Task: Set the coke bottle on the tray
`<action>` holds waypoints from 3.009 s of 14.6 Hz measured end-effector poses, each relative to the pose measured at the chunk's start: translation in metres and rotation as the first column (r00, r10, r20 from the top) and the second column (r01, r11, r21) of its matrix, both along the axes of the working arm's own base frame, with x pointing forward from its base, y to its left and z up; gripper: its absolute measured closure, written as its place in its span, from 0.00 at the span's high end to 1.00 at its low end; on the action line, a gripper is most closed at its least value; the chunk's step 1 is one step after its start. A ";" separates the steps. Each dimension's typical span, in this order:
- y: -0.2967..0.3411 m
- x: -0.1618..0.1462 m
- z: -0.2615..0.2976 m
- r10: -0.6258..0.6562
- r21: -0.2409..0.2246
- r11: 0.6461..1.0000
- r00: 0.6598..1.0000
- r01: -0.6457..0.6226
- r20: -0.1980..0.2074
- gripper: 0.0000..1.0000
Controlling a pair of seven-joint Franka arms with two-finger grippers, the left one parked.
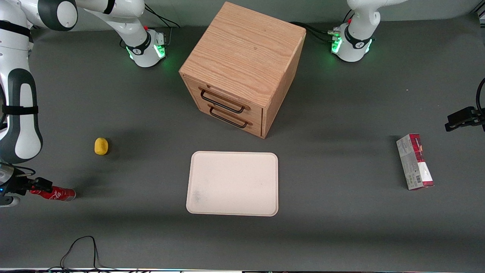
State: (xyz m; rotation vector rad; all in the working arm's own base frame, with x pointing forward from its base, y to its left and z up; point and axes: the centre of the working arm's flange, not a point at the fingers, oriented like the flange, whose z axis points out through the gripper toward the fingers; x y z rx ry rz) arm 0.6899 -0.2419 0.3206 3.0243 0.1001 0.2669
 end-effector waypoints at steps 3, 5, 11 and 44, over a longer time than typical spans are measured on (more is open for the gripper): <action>0.000 0.000 -0.002 0.025 0.004 1.000 1.000 -0.025 0.002 0.78; -0.001 0.000 -0.001 0.029 0.010 1.000 1.000 -0.029 0.005 0.56; -0.001 0.001 -0.001 0.067 0.004 0.998 0.998 -0.067 0.014 0.31; 0.492 0.011 0.144 -0.183 0.218 0.959 0.983 0.180 -0.008 0.31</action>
